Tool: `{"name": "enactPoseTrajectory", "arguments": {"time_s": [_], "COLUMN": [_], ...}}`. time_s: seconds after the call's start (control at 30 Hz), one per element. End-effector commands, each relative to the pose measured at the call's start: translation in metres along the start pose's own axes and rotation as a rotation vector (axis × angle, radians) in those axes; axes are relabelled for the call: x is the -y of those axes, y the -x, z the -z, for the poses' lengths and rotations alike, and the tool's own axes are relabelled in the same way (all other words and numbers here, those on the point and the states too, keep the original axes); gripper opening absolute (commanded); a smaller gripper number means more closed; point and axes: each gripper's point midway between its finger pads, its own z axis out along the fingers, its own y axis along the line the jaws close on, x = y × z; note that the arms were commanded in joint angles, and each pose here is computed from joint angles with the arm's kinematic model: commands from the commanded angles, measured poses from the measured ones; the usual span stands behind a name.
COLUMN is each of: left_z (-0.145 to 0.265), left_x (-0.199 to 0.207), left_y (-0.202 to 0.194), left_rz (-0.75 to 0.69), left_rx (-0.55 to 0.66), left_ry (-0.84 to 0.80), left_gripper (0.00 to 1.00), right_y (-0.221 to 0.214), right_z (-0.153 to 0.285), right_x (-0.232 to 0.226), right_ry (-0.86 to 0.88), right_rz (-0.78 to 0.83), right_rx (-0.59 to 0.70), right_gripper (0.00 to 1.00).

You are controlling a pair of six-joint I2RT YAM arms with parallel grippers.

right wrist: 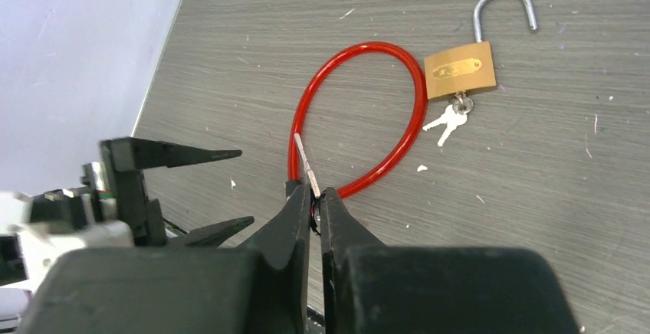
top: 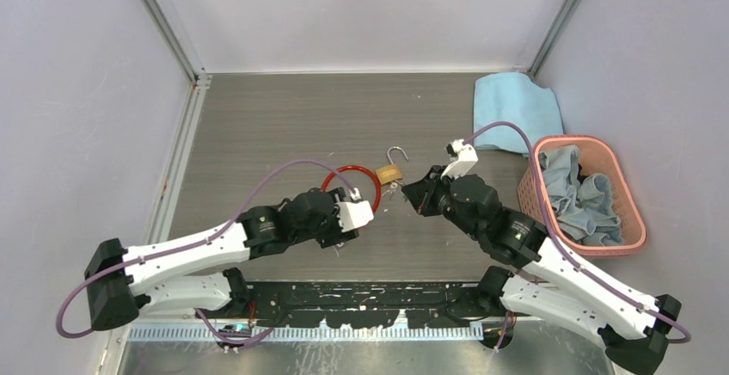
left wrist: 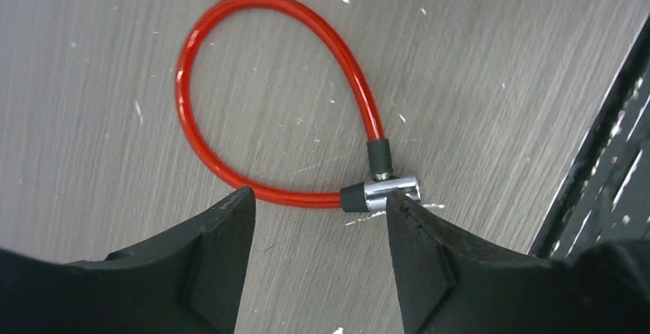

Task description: Unlock with the key

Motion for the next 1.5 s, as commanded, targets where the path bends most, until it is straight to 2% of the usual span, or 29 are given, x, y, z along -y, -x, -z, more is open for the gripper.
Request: {"name": "enactPoseTrajectory", "arguments": {"time_s": [0.0,0.17,0.4,0.97,1.13,1.23,1.33,1.47], "left_z": [-0.008,-0.016,-0.027,-0.061,-0.065,-0.069,-0.07,-0.075], "left_x": [0.009,-0.006,0.008,0.038,0.044,0.043,0.041,0.034], "left_y": [-0.007,-0.035,-0.038,-0.091,-0.111,-0.111,-0.108,-0.1], "left_rz": [-0.273,-0.317,-0.308,-0.338,-0.334,-0.329,-0.311,-0.264], "left_rx": [-0.072,-0.213,-0.2,-0.397,-0.479,-0.484,-0.48,-0.426], "left_ry": [-0.127,-0.136,-0.275,-0.476,-0.511,-0.5,-0.479,-0.4], "left_gripper": [0.63,0.59,0.59,0.56,0.48,0.36,0.18,0.17], "right_y": [0.007,0.006,0.004,0.002,0.003,0.005,0.005,0.006], "right_z": [0.012,0.022,0.032,0.048,0.05,0.053,0.055,0.057], "right_x": [0.004,0.01,0.01,0.015,0.016,0.015,0.017,0.018], "right_ry": [-0.011,-0.012,0.02,0.045,0.047,0.051,0.048,0.047], "right_rz": [-0.043,-0.076,-0.101,-0.128,-0.128,-0.13,-0.13,-0.133], "right_rx": [0.039,0.047,0.049,0.067,0.067,0.074,0.077,0.082], "right_gripper": [0.01,0.01,0.01,0.01,0.01,0.01,0.01,0.01]}}
